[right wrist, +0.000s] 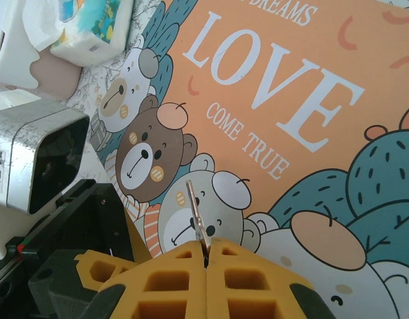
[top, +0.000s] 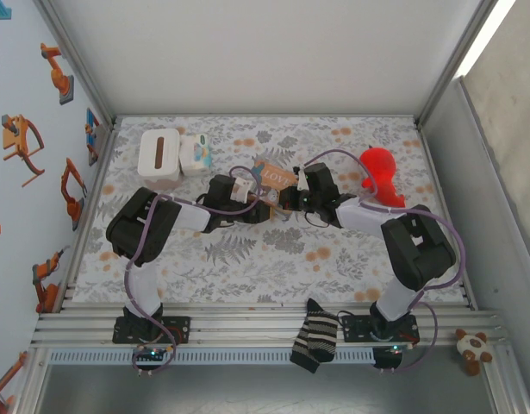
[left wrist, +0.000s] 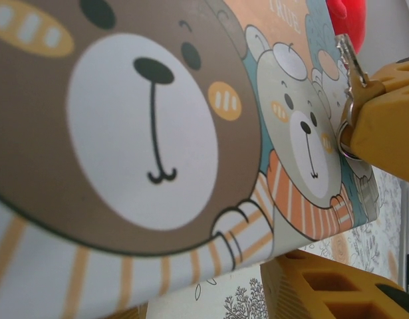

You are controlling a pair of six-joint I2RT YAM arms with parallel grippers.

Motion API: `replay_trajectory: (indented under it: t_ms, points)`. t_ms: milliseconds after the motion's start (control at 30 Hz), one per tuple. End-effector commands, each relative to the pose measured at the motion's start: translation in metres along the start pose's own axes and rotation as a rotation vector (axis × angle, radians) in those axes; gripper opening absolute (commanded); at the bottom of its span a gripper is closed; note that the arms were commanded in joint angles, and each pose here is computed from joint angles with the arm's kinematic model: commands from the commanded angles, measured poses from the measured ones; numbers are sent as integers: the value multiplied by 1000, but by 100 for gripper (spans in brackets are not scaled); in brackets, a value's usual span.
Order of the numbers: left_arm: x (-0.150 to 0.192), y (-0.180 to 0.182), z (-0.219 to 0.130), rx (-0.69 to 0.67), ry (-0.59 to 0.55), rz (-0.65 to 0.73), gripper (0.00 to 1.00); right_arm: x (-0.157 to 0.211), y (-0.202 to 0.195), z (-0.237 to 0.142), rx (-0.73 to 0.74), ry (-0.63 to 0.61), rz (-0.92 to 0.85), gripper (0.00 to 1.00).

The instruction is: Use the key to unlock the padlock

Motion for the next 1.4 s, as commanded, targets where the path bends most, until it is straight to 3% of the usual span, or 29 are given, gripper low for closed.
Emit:
replay_trajectory:
  t_ms: [0, 367, 633, 933, 1133, 1367]
  points:
    - [-7, -8, 6, 42, -1, -20, 45, 17, -23, 4, 95, 60, 39, 0]
    - [-12, -11, 4, 49, -26, -53, 35, 13, -15, -1, 61, 32, 13, 0]
    - [-14, -17, 1, 56, -24, -147, 31, 3, 10, -43, -8, -131, -135, 0]
    - [-23, -29, -1, 89, -25, -234, 29, 55, -5, -74, -17, -142, -285, 0]
    - [-27, -37, -3, 103, 12, -316, 28, 87, -16, -74, 5, -170, -424, 0]
    - [-30, -49, -8, 59, 129, -347, 28, 97, -27, -60, 56, -213, -562, 0]
Point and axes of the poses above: each hand's point on the last joint's axis, 136 mm out from that joint toward the fingers, its own z axis out along the fingers, its own y axis along the line the jaws close on, x = y × z, the point moved 8 cm from there along -z, back along the fingers, and after that the axes turned 14 degrees about z, right-handed, at the moved point
